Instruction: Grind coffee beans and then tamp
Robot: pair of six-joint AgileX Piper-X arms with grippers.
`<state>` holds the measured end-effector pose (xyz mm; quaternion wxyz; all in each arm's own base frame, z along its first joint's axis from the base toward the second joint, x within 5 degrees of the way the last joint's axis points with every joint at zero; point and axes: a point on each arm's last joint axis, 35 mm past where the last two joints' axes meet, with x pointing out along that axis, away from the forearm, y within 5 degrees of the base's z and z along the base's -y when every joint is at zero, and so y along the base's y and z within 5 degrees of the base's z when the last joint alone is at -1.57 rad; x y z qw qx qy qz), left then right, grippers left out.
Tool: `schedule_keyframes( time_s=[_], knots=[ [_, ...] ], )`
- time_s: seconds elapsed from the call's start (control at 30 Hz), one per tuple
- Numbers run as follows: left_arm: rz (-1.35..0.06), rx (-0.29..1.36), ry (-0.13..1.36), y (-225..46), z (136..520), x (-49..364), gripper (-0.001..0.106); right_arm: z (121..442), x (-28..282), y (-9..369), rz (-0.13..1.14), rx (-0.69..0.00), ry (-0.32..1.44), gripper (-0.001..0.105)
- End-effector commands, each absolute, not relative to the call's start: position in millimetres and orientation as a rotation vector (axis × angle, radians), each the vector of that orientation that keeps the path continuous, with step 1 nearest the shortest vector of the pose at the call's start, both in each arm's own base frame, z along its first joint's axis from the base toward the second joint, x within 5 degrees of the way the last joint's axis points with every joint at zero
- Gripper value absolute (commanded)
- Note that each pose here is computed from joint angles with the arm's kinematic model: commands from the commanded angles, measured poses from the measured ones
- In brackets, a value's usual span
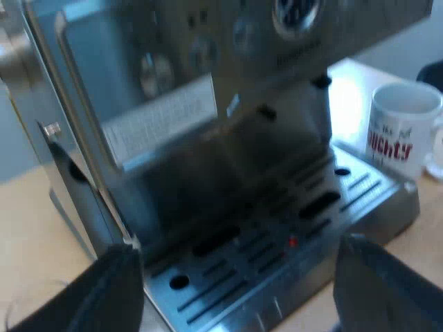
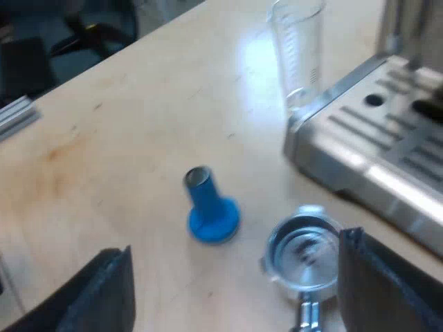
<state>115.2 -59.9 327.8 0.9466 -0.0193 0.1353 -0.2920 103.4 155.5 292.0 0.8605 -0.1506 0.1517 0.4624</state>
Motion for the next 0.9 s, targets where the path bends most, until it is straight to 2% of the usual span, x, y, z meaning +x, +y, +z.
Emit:
schedule_keyframes(
  time_s=[0.03, 0.2, 0.33, 0.47, 0.57, 0.9],
  knots=[
    [-0.59, -0.057, 0.221, -58, 346, 111, 0.06, 313, 105, 152, 0.871, -0.35, 0.309, 0.063],
    [-0.53, -0.062, 0.163, -54, 366, 109, 0.06, 337, 106, 147, 0.814, -0.363, 0.312, 0.063],
    [-0.482, -0.068, 0.14, -48, 374, 109, 0.06, 347, 113, 138, 0.755, -0.337, 0.354, 0.063],
    [-0.389, -0.074, 0.134, -37, 374, 113, 0.06, 350, 126, 126, 0.742, -0.283, 0.38, 0.063],
    [-0.314, -0.105, 0.135, -27, 374, 116, 0.06, 350, 140, 110, 0.707, -0.214, 0.406, 0.063],
    [-0.315, -0.153, 0.142, -24, 374, 117, 0.06, 351, 170, 47, 0.53, -0.059, 0.427, 0.063]
  ],
)
